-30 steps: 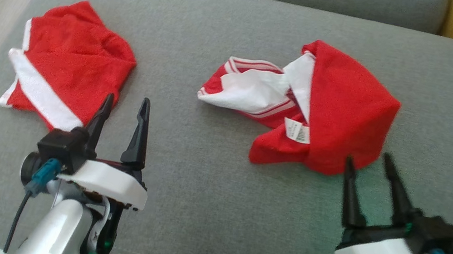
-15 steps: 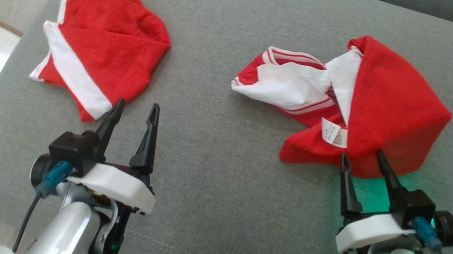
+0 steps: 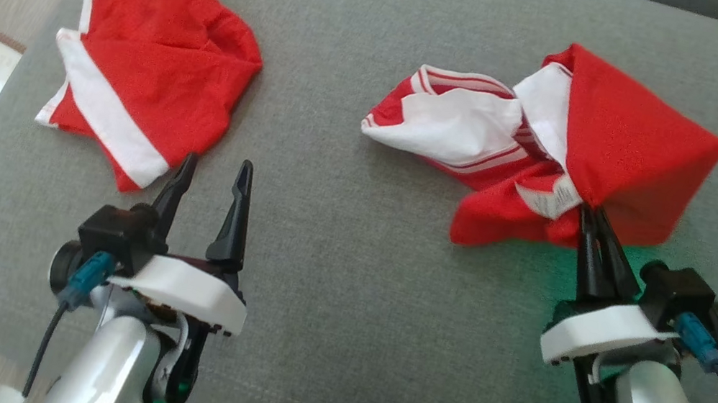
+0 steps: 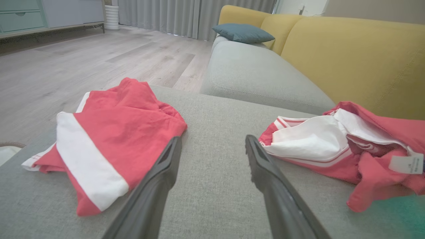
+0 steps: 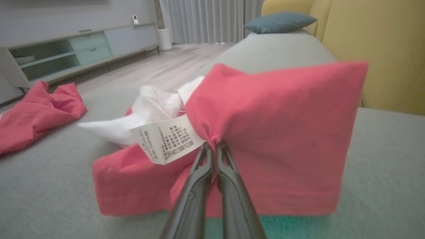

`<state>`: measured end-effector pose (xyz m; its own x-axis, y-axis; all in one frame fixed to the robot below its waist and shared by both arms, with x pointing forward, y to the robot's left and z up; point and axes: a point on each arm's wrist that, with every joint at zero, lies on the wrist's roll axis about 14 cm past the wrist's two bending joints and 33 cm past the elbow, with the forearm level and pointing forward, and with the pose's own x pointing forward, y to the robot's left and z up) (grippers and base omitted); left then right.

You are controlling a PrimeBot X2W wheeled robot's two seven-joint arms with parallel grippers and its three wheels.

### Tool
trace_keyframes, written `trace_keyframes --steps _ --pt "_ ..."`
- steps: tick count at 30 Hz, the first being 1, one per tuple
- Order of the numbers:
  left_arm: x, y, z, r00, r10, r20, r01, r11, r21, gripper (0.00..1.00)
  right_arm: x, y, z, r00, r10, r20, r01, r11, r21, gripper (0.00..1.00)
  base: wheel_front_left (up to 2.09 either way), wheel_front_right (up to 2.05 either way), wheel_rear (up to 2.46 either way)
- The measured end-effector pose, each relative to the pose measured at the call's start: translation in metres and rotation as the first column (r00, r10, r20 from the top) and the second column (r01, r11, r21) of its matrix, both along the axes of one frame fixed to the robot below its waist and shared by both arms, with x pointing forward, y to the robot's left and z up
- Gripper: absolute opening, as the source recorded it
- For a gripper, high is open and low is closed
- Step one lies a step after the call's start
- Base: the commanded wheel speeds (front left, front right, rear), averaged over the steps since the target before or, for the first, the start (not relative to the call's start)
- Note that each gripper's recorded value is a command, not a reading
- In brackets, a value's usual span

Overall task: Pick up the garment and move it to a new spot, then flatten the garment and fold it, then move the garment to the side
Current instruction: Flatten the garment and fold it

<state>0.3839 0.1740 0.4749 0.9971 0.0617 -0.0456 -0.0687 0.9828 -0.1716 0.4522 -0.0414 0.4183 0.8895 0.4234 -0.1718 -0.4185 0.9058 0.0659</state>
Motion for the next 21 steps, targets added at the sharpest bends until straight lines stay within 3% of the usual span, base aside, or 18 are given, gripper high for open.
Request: trace_keyframes --steps 12,17,21 --pt "0.000 -0.017 0.026 0.995 -0.053 0.080 0.055 0.998 -0.018 1.00 -0.016 -0.003 0.092 0.969 -0.021 0.244 -0.005 0.995 0.104 0.00 0.00 0.00 0.00" --pt "-0.006 -0.023 0.024 0.995 -0.066 0.077 0.069 0.997 -0.036 1.00 -0.001 -0.031 0.127 0.941 -0.074 0.329 0.074 0.997 0.015 0.00 0.00 0.00 0.00" --pt "-0.004 -0.022 0.019 0.996 -0.059 0.061 0.062 0.997 -0.048 1.00 0.033 -0.064 0.152 0.919 -0.114 0.378 0.146 0.988 -0.055 0.00 0.00 0.00 0.00"
